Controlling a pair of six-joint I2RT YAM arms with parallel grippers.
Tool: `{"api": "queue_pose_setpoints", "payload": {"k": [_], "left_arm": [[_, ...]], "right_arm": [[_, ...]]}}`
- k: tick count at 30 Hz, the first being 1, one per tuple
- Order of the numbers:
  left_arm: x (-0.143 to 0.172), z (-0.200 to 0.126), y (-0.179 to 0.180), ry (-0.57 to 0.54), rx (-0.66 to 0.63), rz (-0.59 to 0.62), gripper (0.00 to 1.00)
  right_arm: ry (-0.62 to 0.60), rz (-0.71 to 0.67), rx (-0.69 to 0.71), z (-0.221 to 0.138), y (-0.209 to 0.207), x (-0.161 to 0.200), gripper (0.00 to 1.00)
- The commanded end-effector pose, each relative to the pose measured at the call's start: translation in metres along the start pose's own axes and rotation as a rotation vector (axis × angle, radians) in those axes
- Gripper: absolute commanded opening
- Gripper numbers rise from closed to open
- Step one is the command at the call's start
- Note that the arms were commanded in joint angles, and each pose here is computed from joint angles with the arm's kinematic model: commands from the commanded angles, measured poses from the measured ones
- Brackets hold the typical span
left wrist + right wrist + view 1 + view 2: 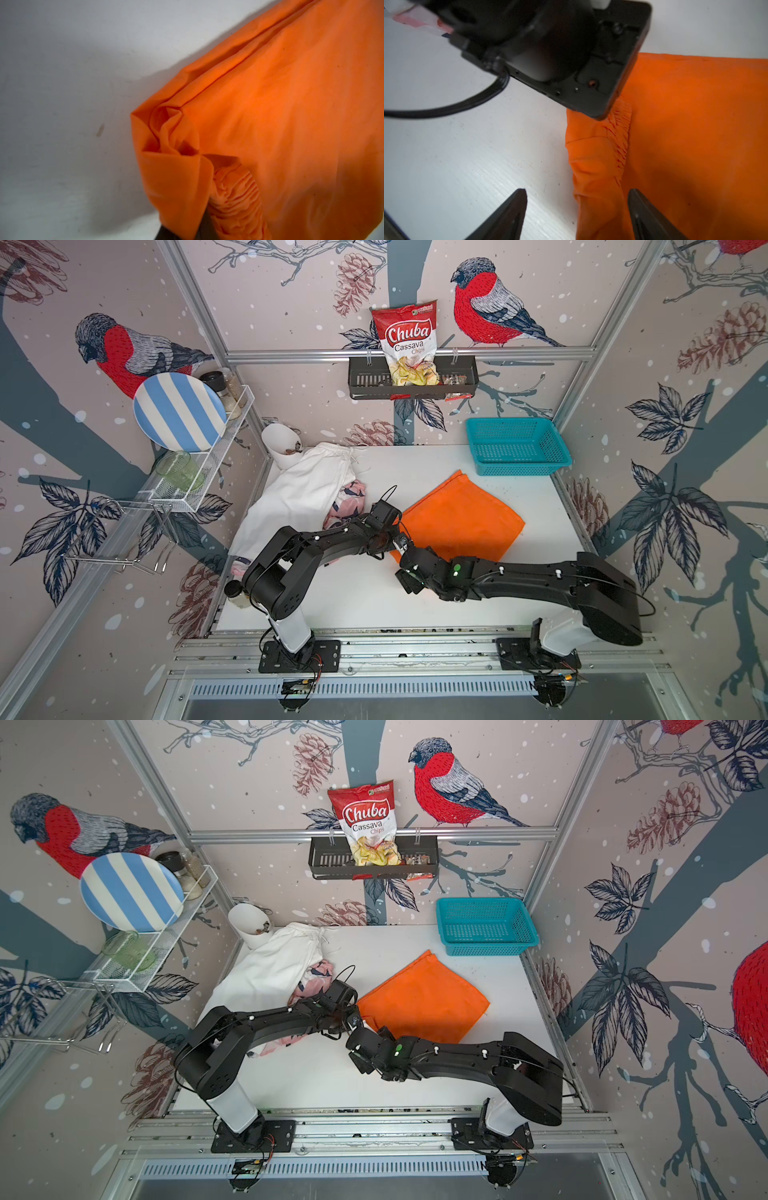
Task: Roll up the shorts
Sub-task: Roll the shorts at the center of the board.
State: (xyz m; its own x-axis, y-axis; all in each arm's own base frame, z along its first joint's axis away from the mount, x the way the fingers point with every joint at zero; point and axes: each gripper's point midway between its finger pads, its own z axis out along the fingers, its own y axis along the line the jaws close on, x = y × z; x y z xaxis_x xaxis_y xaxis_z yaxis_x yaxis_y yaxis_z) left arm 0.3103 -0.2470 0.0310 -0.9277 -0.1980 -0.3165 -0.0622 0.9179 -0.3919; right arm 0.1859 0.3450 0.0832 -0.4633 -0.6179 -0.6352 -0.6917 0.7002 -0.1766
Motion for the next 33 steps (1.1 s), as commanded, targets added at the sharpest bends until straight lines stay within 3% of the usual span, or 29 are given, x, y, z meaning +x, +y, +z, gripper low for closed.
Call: {"api": "queue_pose_setpoints", "payload": {"k": [1,5,8,10,12,14,18,23,26,29,33], "left_arm": [[0.003,-0.003,0.007,0.006,-0.021,0.005,0.10],[0.003,-0.006,0.006,0.003,-0.014,0.006,0.10],[0.004,-0.008,0.009,0.000,-0.016,0.001,0.10],[0.004,-0.009,0.012,-0.003,-0.022,-0.002,0.10],[0.004,-0.013,0.018,-0.011,-0.034,-0.011,0.11],[0.004,-0.018,0.026,-0.021,-0.044,-0.025,0.11],[0.007,-0.035,0.049,-0.056,-0.082,-0.062,0.12],[0.020,-0.059,0.076,-0.092,-0.110,-0.100,0.16],[0.025,-0.070,0.082,-0.102,-0.116,-0.102,0.29],[0.022,-0.081,0.082,-0.125,-0.118,-0.094,0.48],[0.013,-0.095,0.075,-0.159,-0.099,-0.087,0.59]], "right_arm": [[0.005,-0.120,0.179,0.009,-0.019,0.000,0.84],[0.009,-0.148,0.187,0.027,-0.013,0.005,0.82],[0.024,-0.154,0.194,0.037,-0.013,0.012,0.75],[0.041,-0.166,0.192,0.041,-0.011,0.016,0.60],[0.041,-0.162,0.175,0.041,-0.007,0.016,0.35],[0.027,-0.149,0.133,0.039,0.000,0.012,0.17],[-0.001,-0.112,0.032,0.036,0.019,0.002,0.01],[0.001,-0.054,-0.178,0.035,0.055,0.000,0.00],[0.001,0.027,-0.358,0.028,0.075,-0.003,0.00],[0.006,0.178,-0.540,0.022,0.080,-0.004,0.00],[0.020,0.427,-0.732,0.019,0.064,-0.001,0.00]]}}
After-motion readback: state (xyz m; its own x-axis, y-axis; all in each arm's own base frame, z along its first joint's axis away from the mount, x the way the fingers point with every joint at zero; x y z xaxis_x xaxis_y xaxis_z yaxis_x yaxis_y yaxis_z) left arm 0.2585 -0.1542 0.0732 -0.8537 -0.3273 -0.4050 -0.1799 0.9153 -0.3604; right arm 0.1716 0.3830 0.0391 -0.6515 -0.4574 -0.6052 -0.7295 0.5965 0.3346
